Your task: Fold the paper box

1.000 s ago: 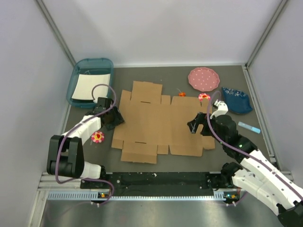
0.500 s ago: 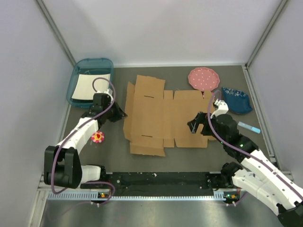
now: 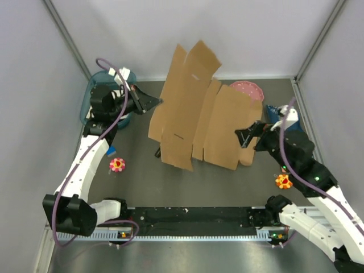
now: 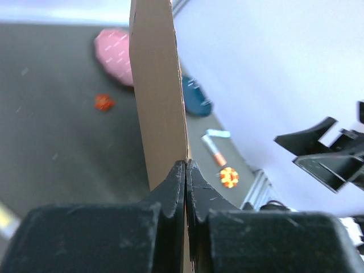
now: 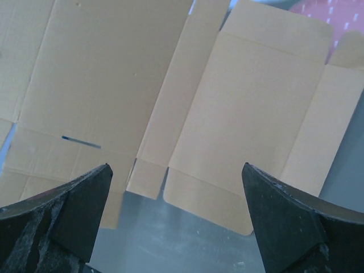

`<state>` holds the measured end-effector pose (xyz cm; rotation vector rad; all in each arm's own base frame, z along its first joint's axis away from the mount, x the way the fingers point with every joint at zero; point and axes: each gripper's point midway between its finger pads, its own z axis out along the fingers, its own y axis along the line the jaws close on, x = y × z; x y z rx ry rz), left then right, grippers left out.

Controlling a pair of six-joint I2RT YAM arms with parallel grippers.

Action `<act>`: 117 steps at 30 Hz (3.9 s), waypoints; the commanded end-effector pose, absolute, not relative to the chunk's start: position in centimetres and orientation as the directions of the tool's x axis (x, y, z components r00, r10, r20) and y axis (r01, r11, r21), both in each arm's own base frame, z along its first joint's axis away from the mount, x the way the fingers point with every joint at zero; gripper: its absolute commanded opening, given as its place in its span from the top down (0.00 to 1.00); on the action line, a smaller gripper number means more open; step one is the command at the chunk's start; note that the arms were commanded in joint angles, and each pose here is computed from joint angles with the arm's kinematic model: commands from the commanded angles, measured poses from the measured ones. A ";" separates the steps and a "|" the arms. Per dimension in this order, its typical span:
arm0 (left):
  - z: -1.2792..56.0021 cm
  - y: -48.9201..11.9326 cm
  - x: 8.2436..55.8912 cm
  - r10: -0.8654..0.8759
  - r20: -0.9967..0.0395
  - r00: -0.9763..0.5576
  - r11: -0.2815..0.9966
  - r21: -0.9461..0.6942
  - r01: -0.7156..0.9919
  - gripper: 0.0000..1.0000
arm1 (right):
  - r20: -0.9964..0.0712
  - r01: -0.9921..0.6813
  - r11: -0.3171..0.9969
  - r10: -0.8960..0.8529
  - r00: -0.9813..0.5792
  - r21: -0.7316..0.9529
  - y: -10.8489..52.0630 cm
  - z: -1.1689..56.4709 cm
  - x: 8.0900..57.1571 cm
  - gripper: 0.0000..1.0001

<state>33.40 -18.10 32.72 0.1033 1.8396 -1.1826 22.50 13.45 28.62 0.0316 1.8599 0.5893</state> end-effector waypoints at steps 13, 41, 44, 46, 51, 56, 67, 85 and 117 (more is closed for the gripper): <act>53.0 -22.3 21.8 -0.315 -0.829 -0.461 -0.056 -0.469 0.881 1.00 | -0.939 -0.305 0.894 0.344 -0.004 0.329 6.1 45.0 16.1 0.02; 31.3 -25.6 43.1 -0.139 -0.601 -0.787 0.202 -0.795 0.572 0.51 | -0.961 -0.318 0.907 0.247 -0.128 0.276 7.6 40.5 16.9 0.01; 32.7 -24.8 44.6 -0.198 -0.633 -0.748 0.264 -0.770 0.581 0.02 | -0.961 -0.323 0.907 0.232 -0.152 0.270 8.3 39.7 17.5 0.01; 32.5 -23.2 45.6 -0.267 -0.619 -0.739 0.356 -0.776 0.521 0.02 | -0.960 -0.318 0.909 0.232 -0.154 0.270 8.4 39.5 17.8 0.01; 29.9 -19.4 44.1 -0.485 -0.579 -0.656 0.601 -0.765 0.231 0.01 | -0.956 -0.303 0.911 0.235 -0.176 0.280 8.9 37.9 18.7 0.01; 18.9 -15.7 33.5 -0.630 -0.657 -0.414 0.767 -0.610 -0.199 0.02 | -0.943 -0.314 0.897 0.251 -0.218 0.311 10.3 36.3 19.6 0.01; 12.2 -12.9 26.4 -0.749 -0.496 -0.439 0.654 -0.654 -0.379 0.02 | -0.919 -0.353 0.861 0.273 -0.284 0.365 12.1 34.2 19.6 0.02; 7.8 -17.9 25.7 -0.703 -0.392 -0.594 0.602 -0.772 -0.204 0.41 | -0.902 -0.348 0.852 0.280 -0.330 0.391 12.5 32.3 19.4 0.03; 43.7 -22.0 23.7 -0.195 -0.701 -0.685 0.127 -0.711 0.691 1.00 | -0.934 -0.404 0.842 0.320 -0.159 0.358 10.3 40.3 17.2 0.03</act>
